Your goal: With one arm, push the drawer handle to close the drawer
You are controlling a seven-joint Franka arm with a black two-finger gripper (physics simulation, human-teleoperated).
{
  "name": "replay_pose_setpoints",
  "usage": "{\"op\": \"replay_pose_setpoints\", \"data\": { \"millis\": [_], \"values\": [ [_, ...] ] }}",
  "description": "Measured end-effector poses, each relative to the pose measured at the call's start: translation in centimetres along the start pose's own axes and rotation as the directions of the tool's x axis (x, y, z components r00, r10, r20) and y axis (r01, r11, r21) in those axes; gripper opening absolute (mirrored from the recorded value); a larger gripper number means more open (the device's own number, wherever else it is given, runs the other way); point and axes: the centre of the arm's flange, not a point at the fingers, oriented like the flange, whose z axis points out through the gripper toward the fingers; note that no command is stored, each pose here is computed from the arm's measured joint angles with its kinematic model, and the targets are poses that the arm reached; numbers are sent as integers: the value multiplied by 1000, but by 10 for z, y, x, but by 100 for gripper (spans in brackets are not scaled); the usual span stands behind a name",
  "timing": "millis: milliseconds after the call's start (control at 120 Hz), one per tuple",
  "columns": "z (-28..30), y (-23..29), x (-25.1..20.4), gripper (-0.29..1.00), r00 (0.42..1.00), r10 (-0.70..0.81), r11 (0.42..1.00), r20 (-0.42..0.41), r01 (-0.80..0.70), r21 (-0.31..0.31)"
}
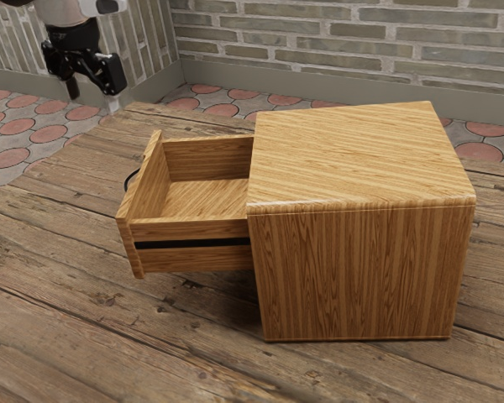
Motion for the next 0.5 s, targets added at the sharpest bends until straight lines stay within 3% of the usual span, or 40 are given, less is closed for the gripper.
{"op": "replay_pose_setpoints", "data": {
  "millis": [258, 375, 500],
  "values": [
    [-16, 28, 2, 68, 995, 62, 998, -79, -64, -23],
    [-15, 22, -16, 68, 998, 50, 998, -38, -52, -38],
    [41, 13, -58, 68, 997, 32, 997, 69, -27, -76]
  ]
}}
